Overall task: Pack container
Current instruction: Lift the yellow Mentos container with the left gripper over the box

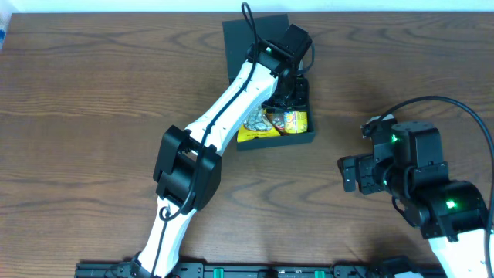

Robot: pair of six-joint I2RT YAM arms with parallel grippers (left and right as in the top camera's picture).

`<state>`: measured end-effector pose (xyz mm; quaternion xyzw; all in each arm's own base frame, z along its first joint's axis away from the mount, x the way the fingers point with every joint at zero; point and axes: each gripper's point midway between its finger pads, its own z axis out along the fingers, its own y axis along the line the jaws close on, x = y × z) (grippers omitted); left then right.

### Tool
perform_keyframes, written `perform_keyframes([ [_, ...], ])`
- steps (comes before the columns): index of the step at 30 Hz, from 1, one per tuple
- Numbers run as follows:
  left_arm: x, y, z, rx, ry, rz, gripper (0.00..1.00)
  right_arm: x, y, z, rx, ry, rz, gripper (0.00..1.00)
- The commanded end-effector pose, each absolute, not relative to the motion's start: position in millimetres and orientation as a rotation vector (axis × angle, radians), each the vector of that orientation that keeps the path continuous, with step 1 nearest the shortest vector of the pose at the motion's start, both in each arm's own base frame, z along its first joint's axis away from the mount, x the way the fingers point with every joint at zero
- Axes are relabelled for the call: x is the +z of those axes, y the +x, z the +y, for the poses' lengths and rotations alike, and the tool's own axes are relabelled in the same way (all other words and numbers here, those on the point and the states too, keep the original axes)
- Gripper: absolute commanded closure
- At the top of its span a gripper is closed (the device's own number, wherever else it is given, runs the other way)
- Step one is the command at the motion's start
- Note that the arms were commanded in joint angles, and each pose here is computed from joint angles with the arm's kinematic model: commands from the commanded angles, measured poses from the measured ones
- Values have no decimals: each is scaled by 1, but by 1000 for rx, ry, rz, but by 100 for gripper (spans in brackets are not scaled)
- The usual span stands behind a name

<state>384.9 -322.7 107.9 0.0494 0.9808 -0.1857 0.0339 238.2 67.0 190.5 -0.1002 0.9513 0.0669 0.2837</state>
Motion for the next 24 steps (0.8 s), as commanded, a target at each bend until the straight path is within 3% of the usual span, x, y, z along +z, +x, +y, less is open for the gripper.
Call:
perform_keyframes([
  [1, 112, 389, -326, -577, 129, 3003, 94, 193, 238, 66, 191, -245, 2541, 1],
  [15, 109, 388, -335, -561, 76, 2996, 95, 193, 238, 66, 191, -245, 2541, 1],
  [19, 103, 389, -336, -558, 56, 3003, 89, 193, 238, 66, 191, -245, 2541, 1],
  [24, 86, 388, -336, -535, 47, 3041, 89, 193, 238, 66, 191, -245, 2541, 1],
])
